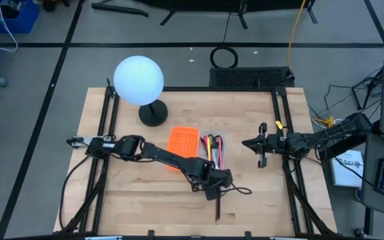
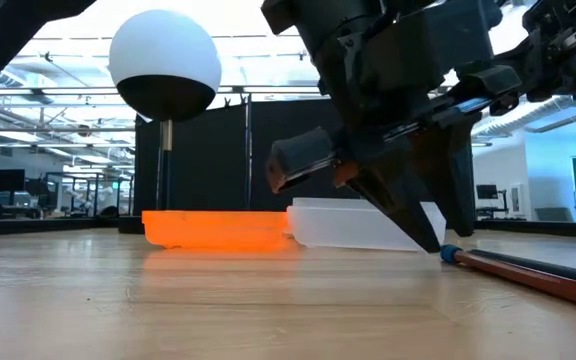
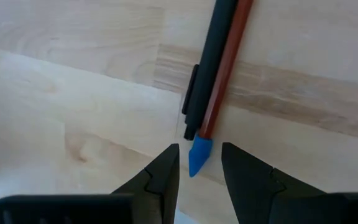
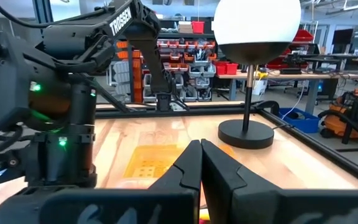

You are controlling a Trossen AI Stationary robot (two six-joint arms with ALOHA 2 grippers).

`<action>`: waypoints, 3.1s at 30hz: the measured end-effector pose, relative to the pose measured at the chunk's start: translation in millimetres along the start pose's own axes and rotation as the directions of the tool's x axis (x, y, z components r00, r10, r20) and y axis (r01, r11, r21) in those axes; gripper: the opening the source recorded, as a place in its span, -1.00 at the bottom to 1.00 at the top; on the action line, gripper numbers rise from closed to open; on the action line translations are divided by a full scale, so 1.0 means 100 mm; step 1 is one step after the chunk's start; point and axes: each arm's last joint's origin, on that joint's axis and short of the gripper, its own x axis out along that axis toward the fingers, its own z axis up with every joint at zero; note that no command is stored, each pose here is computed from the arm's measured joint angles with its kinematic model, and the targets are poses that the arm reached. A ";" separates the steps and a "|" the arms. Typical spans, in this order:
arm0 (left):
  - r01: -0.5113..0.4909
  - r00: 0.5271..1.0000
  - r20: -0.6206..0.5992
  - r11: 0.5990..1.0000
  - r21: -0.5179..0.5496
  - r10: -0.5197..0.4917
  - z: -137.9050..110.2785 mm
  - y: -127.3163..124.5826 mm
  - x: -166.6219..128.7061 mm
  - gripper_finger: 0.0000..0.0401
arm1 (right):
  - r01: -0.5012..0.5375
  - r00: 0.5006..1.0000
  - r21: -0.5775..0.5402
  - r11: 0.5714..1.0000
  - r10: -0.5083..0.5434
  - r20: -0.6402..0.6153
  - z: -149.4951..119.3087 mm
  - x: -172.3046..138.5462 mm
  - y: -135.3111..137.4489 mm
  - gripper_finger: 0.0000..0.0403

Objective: Pick & place school supplies into a supply box
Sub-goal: Put the brown pencil into the orange supply box

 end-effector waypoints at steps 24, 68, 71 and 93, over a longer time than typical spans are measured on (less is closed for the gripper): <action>0.139 0.984 0.112 0.990 -0.008 -0.137 -0.21 -0.04 0.20 -0.37 | 0.000 0.999 -0.007 1.000 0.000 -0.037 -0.04 0.02 0.01 -1.00; -0.076 0.997 0.001 0.997 0.023 0.076 0.19 -0.01 -0.04 -0.37 | 0.000 1.000 0.017 1.000 0.000 -0.030 -0.04 0.02 0.01 -1.00; -0.080 0.997 -0.003 0.995 -0.062 0.080 0.12 0.03 -0.04 -0.37 | 0.000 1.000 0.017 1.000 0.000 -0.031 -0.04 0.02 0.01 -1.00; -0.149 0.958 -0.286 0.833 -0.533 -0.011 -0.21 -0.94 -1.42 -0.99 | 0.000 0.999 0.033 0.999 0.001 -0.054 -0.06 0.03 0.02 -1.00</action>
